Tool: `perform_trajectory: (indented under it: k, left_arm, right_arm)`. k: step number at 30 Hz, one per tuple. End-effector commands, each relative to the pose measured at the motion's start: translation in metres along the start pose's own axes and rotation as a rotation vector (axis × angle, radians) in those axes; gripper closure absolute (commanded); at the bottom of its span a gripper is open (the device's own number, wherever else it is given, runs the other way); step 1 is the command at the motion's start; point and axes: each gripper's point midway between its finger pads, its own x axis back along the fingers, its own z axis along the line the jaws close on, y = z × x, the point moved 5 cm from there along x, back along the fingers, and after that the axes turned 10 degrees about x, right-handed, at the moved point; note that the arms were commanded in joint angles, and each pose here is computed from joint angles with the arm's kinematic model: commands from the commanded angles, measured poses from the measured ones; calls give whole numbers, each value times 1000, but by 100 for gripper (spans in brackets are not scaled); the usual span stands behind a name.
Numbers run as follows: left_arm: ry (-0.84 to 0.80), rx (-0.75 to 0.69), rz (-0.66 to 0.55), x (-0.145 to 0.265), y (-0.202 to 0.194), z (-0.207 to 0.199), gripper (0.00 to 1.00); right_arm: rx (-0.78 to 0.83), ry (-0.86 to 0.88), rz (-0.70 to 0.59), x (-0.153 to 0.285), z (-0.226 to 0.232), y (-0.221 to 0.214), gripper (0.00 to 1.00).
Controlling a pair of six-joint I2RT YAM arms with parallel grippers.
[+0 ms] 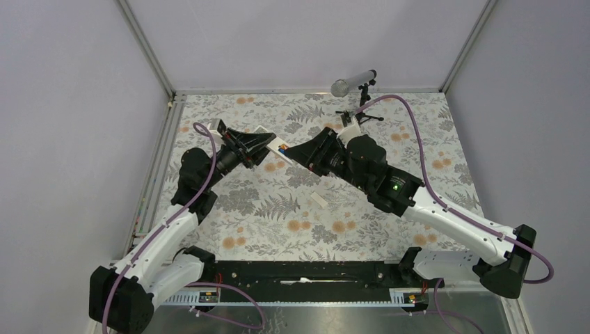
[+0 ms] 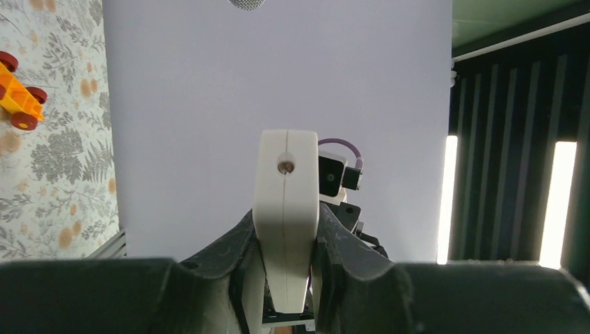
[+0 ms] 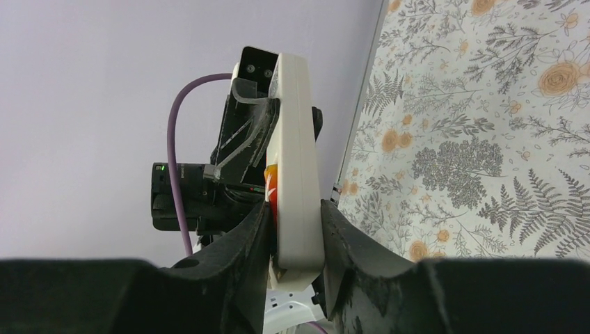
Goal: Load the batteries into the remote control
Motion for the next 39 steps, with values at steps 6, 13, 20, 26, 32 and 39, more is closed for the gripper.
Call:
perform_trajectory:
  k: [6,13,20,26,32,39]
  left_arm:
    - [-53,-205,23,7,-21,-32,100]
    - [8,-287,2,7,-17,-24,100]
    - [38,-336,3,8,-15,-17,100]
    - [48,-399,12,8,-14,-14,100]
    - [35,-438,20,9,-16,-15,100]
    - [61,-491,8,10,-14,-14,100]
  right_arm:
    - [14,-23,30,0,-2,-3,43]
    - [63,5,15,5,3,2,20]
    - [79,34,36,3,7,0,15]
    - [73,18,47,-1,4,-3,17]
    - [73,-10,96,-7,-1,-10,33]
    - [99,-46,112,-10,-8,-12,29]
